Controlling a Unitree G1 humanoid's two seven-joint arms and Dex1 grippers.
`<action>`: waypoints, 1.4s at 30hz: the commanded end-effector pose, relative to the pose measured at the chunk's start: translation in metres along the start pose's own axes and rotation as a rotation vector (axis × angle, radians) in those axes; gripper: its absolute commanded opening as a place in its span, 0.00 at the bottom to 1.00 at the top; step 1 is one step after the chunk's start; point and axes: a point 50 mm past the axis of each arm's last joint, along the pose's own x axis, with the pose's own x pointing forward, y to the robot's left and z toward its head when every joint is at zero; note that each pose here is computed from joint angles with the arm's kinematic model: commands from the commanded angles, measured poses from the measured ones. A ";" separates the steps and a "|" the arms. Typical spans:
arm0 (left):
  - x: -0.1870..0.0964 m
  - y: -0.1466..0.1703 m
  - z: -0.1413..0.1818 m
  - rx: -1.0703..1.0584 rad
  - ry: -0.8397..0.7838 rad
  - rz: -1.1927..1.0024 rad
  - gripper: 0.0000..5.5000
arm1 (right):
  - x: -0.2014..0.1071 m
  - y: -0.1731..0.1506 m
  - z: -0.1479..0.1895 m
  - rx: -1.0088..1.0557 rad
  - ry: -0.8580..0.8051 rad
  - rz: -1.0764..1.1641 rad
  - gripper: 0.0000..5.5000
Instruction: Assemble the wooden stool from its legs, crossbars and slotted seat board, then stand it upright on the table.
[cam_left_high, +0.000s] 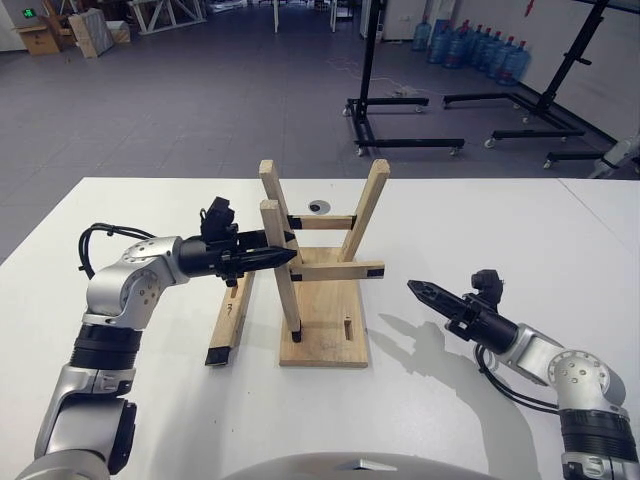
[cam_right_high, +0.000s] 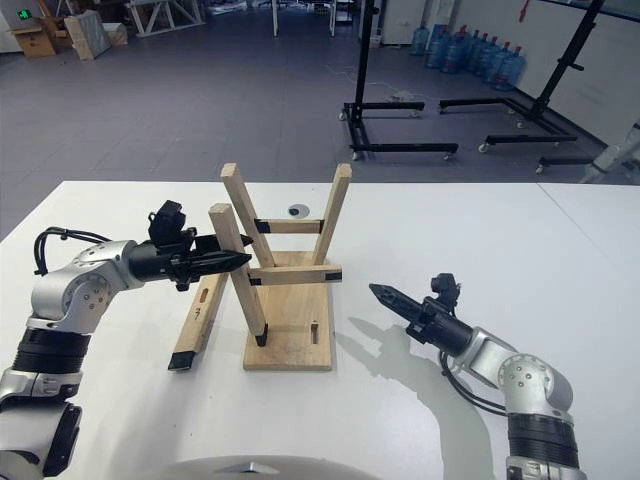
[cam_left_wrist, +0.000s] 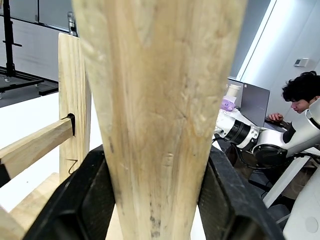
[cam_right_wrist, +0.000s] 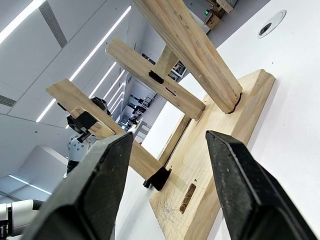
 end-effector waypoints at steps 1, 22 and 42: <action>0.004 0.002 -0.005 0.025 0.046 0.009 0.37 | 0.002 0.000 -0.002 -0.011 0.019 -0.011 0.48; -0.002 -0.021 -0.033 0.115 0.284 -0.009 0.37 | -0.003 0.000 -0.012 0.031 0.024 -0.026 0.48; -0.017 -0.037 -0.049 0.121 0.392 0.079 0.57 | -0.008 -0.004 -0.021 0.035 0.000 -0.072 0.48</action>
